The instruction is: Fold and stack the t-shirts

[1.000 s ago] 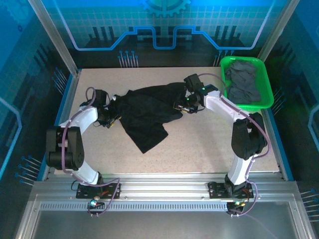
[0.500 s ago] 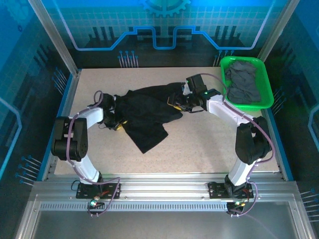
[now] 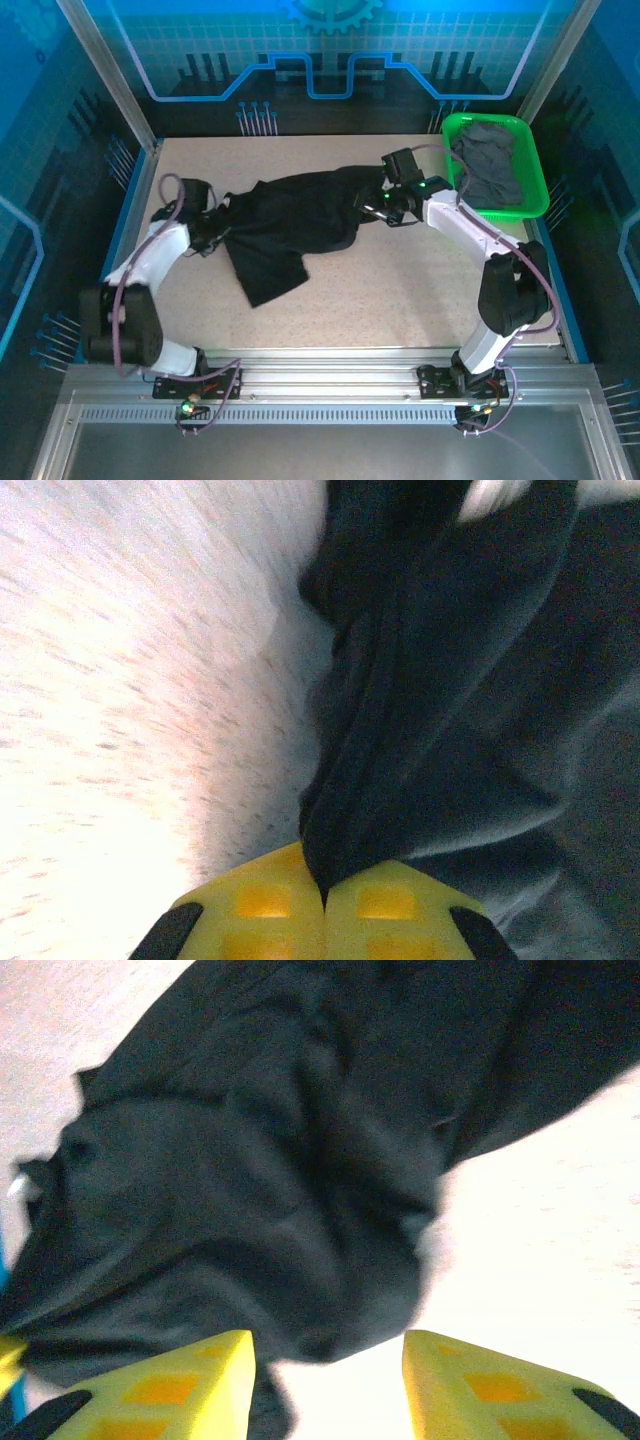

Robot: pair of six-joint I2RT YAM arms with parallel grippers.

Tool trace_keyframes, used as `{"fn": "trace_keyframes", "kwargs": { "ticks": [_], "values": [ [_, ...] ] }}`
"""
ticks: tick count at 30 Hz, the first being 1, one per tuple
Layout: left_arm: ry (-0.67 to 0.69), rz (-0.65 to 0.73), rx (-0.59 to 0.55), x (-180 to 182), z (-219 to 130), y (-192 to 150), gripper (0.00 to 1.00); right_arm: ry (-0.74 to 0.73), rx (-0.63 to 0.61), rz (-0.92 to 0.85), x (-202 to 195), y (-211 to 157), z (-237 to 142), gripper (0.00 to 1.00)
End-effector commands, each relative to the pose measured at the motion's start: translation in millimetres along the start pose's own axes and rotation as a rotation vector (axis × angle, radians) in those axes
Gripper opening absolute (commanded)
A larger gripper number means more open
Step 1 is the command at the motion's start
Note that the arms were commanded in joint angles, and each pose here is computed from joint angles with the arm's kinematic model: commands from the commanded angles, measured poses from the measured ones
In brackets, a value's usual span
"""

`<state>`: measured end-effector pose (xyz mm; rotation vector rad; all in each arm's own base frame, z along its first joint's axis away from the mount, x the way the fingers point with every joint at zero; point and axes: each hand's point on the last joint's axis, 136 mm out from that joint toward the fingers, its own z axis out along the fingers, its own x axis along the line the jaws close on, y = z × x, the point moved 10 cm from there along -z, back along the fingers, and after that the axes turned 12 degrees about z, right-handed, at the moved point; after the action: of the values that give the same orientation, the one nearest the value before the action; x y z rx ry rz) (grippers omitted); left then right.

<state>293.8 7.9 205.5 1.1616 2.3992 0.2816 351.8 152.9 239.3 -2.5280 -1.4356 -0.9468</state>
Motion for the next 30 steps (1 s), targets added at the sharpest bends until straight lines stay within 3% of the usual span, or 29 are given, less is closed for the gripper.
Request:
{"fn": "trace_keyframes", "kwargs": {
  "ticks": [1, 5, 12, 20, 30],
  "values": [
    [0.201, -0.191, -0.153, 38, -39, 6, 0.00, -0.188, -0.142, 0.062, -24, 17, -22, 0.44],
    [0.173, -0.257, -0.173, 47, -47, 12, 0.00, -0.263, -0.164, 0.132, -44, 27, -20, 0.45],
    [0.167, -0.279, -0.167, 42, -51, 19, 0.00, -0.268, -0.120, 0.296, -59, 39, 10, 0.48],
    [0.086, -0.302, -0.141, 30, -52, 27, 0.00, -0.155, -0.057, 0.332, -22, 69, 65, 0.50],
    [0.041, -0.298, -0.127, 25, -52, 31, 0.00, -0.174, 0.057, 0.382, -10, 62, 137, 0.47]
  ]
}}
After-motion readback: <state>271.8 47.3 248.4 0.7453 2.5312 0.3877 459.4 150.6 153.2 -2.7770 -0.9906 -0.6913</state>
